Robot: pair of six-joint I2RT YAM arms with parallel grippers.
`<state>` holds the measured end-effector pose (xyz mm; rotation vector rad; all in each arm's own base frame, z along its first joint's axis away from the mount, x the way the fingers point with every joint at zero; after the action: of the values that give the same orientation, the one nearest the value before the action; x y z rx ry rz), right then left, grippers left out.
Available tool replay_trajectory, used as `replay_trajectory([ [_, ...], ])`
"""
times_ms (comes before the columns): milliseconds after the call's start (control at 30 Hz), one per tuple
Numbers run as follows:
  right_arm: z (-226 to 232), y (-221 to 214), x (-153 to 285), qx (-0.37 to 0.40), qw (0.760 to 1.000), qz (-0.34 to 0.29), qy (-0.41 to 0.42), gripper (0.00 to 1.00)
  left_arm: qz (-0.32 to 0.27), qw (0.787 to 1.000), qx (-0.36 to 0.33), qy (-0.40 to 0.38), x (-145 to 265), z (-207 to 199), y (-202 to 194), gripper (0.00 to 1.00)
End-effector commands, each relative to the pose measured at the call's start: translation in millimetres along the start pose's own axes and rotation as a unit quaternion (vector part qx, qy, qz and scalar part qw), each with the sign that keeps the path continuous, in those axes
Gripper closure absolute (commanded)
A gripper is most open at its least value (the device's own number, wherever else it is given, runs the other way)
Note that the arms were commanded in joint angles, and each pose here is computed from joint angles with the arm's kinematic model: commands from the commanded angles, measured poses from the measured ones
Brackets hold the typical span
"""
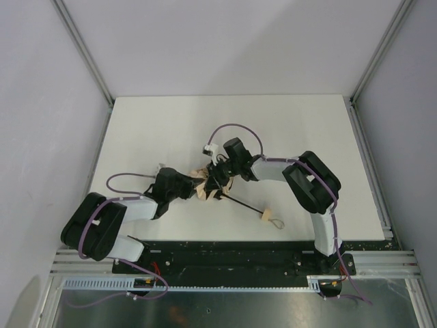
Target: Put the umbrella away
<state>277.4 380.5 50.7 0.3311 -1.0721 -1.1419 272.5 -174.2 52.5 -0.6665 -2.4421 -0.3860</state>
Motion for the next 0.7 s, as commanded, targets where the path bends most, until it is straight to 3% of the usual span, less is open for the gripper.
replay_trajectory([
  [0, 40, -88, 6, -0.118, 0.981, 0.151, 0.036, 1.0, -0.016, 0.992, -0.058, 0.109, -4, 59, 2, 0.92],
  [100, 44, -55, 12, -0.121, 0.987, 0.103, 0.009, 0.86, -0.003, 0.992, -0.061, 0.112, -3, 62, -2, 0.98],
  [200, 47, -30, 20, -0.112, 0.991, 0.064, -0.03, 0.64, 0.001, 0.991, -0.064, 0.117, 1, 65, -3, 1.0],
  [300, 48, -9, 31, -0.076, 0.993, 0.032, -0.085, 0.42, 0.008, 0.991, -0.069, 0.115, 4, 64, -5, 1.0],
  [367, 47, 0, 39, -0.041, 0.991, 0.019, -0.125, 0.33, 0.015, 0.991, -0.07, 0.112, 5, 62, -7, 1.0],
  [500, 41, 0, 43, 0.029, 0.979, 0.031, -0.198, 0.27, 0.021, 0.991, -0.07, 0.11, 5, 59, -8, 1.0],
  [667, 17, -31, 29, 0.041, 0.955, 0.081, -0.282, 0.26, 0.023, 0.992, -0.069, 0.107, 3, 55, -9, 1.0],
])
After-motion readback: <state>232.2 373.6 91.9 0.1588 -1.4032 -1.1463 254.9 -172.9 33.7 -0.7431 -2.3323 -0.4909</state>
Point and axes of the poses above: each gripper's point midway between its finger pads, its own x axis back along the fingers, its own z axis along the line the jaws close on, y = z × x, the point moved 3 cm from there along x, back along the fingers, and after that the axes turned 2 degrees about -x, right-handed, at the moved point
